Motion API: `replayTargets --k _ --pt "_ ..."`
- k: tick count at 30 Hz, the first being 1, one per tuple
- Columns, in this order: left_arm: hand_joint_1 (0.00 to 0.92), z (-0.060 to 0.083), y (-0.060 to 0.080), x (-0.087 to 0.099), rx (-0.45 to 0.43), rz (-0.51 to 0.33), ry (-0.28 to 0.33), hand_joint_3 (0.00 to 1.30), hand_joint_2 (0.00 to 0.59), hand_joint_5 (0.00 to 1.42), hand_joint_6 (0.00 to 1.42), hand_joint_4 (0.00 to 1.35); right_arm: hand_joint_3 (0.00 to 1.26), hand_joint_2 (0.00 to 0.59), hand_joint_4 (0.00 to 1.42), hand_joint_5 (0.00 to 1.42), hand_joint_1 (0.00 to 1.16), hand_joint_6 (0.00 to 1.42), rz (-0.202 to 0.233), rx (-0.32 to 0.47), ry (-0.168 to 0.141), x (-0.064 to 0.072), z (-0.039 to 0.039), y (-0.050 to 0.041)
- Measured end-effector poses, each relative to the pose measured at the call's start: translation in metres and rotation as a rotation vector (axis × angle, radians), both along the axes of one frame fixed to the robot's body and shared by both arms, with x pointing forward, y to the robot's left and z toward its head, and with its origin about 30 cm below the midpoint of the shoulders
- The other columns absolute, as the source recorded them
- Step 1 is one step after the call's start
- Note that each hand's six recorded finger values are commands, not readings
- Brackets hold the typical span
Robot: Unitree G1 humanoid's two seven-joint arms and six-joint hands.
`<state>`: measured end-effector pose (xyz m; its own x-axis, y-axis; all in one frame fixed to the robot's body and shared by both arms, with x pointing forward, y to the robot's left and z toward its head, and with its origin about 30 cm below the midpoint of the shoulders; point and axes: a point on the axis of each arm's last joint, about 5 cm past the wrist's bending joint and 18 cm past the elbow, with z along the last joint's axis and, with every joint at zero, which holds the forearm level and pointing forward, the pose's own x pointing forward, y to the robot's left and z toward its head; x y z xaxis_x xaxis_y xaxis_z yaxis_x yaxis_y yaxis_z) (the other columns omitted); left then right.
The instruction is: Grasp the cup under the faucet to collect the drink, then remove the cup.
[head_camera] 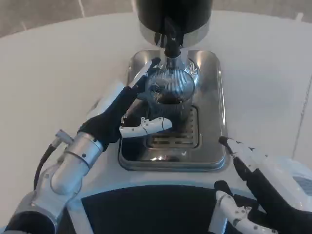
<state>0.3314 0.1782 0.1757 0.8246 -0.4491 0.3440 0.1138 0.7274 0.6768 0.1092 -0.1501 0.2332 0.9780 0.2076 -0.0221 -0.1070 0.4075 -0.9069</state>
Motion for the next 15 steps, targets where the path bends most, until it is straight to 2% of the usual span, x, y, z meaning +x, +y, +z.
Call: replayTargets --k 15 --pt "0.455 0.0022 -0.0059 0.0031 0.006 -0.012 0.008 0.0 0.098 0.26 0.31 0.0 0.0 0.571 0.0 0.0 0.14 0.0 -0.011 -0.003 -0.002 0.0001 0.0003 -0.0013"
